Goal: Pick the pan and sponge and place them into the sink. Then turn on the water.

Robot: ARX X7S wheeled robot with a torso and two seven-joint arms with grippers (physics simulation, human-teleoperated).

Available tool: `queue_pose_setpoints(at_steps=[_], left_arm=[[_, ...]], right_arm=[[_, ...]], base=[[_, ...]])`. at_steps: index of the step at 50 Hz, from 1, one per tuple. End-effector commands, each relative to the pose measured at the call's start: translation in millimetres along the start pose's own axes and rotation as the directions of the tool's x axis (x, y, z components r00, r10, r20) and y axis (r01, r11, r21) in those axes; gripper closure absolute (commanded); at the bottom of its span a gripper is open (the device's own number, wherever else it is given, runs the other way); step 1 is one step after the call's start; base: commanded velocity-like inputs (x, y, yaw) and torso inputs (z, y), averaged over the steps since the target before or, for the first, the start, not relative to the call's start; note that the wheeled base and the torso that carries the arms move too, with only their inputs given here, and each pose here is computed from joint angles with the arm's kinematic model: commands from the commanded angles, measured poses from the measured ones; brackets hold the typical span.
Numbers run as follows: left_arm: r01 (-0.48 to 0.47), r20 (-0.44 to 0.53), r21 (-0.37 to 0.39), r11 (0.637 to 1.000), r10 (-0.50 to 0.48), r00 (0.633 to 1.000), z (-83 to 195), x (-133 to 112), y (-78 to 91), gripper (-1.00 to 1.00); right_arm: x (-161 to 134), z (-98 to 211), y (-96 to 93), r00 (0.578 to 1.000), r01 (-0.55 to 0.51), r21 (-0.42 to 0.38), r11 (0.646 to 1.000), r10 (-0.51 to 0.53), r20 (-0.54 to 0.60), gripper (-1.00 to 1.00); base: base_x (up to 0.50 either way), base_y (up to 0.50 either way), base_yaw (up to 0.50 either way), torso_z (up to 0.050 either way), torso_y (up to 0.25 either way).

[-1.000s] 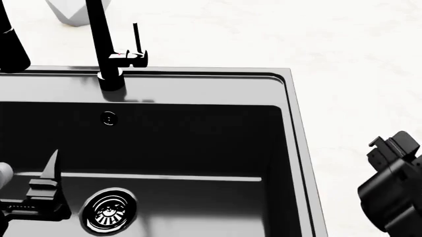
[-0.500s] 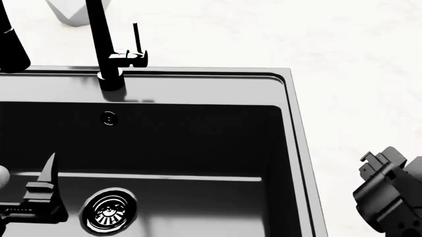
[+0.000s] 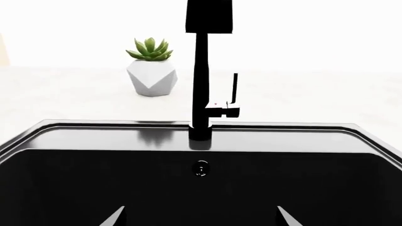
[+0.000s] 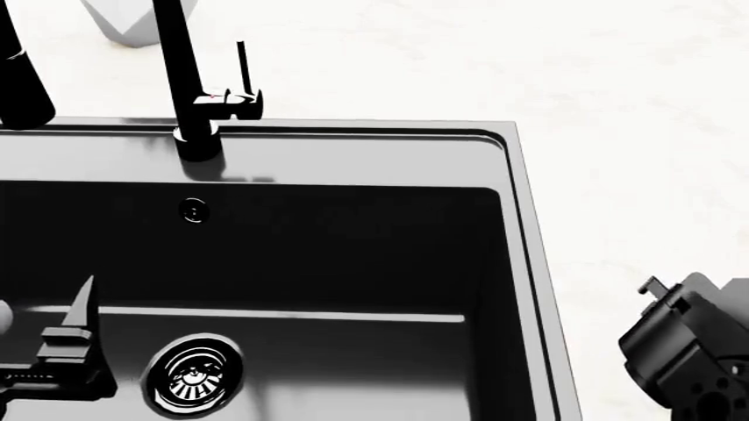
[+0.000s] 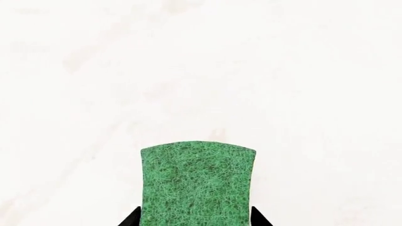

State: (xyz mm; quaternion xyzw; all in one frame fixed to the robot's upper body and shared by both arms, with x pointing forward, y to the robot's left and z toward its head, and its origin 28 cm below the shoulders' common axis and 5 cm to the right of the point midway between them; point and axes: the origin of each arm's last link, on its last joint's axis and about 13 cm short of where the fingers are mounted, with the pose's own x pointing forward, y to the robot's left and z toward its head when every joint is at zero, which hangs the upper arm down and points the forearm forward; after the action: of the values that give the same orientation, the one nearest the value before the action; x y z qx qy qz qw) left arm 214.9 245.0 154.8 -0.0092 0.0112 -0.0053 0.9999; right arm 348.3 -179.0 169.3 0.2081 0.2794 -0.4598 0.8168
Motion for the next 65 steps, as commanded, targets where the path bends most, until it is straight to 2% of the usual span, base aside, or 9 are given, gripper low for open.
queue_pose_setpoints(at_steps=[1, 17, 32, 33, 42, 50, 53, 58, 65], left_arm=[[-0.033, 0.001, 0.008, 0.999, 0.033, 0.999, -2, 3, 1.0, -1.00], [-0.034, 0.000, -0.001, 0.999, 0.034, 0.999, -2, 2, 2.6, -1.00], [-0.042, 0.010, -0.004, 0.999, 0.042, 0.999, -2, 3, 1.4, -1.00], [-0.044, 0.011, -0.006, 0.999, 0.044, 0.999, -1, 3, 1.8, -1.00], [-0.040, 0.014, -0.004, 0.999, 0.040, 0.999, -2, 3, 2.1, -1.00], [-0.045, 0.020, -0.003, 0.999, 0.045, 0.999, 0, 3, 2.5, -1.00], [-0.045, 0.021, 0.001, 0.999, 0.045, 0.999, 1, 3, 2.8, -1.00], [-0.049, 0.022, 0.003, 0.999, 0.049, 0.999, 2, 4, 3.2, -1.00], [-0.048, 0.022, 0.004, 0.999, 0.048, 0.999, 4, 4, 5.2, -1.00]], right_arm=[[10, -15, -4.1, 0.994, -0.039, 0.017, 0.999, 0.041, -0.099, 1.00], [-29, 16, -7.6, 0.945, -0.284, -0.017, 0.959, 0.283, 0.161, 1.00], [-54, 14, 11.1, 0.710, -0.604, -0.499, 0.622, 0.704, 0.017, 1.00], [-56, 13, 11.6, 0.594, -0.755, -0.405, 0.516, 0.799, -0.088, 1.00], [-83, 8, 19.0, 0.467, -0.726, -0.653, 0.214, 0.851, -0.240, 1.00], [-99, 14, 7.0, 0.288, -0.656, -0.749, 0.095, 0.949, -0.131, 1.00], [-92, 18, 2.1, 0.334, -0.532, -0.817, 0.224, 0.942, 0.041, 1.00], [-82, 13, -10.3, 0.369, -0.684, -0.686, 0.248, 0.929, -0.033, 1.00], [-81, -1, -21.8, 0.370, -0.665, -0.736, 0.124, 0.911, -0.180, 1.00]], base=[[0.00, 0.00, 0.00, 0.000, 0.000], [0.00, 0.00, 0.00, 0.000, 0.000], [0.00, 0.00, 0.00, 0.000, 0.000], [0.00, 0.00, 0.00, 0.000, 0.000], [0.00, 0.00, 0.00, 0.000, 0.000], [0.00, 0.00, 0.00, 0.000, 0.000], [0.00, 0.00, 0.00, 0.000, 0.000], [0.00, 0.00, 0.00, 0.000, 0.000], [0.00, 0.00, 0.00, 0.000, 0.000]])
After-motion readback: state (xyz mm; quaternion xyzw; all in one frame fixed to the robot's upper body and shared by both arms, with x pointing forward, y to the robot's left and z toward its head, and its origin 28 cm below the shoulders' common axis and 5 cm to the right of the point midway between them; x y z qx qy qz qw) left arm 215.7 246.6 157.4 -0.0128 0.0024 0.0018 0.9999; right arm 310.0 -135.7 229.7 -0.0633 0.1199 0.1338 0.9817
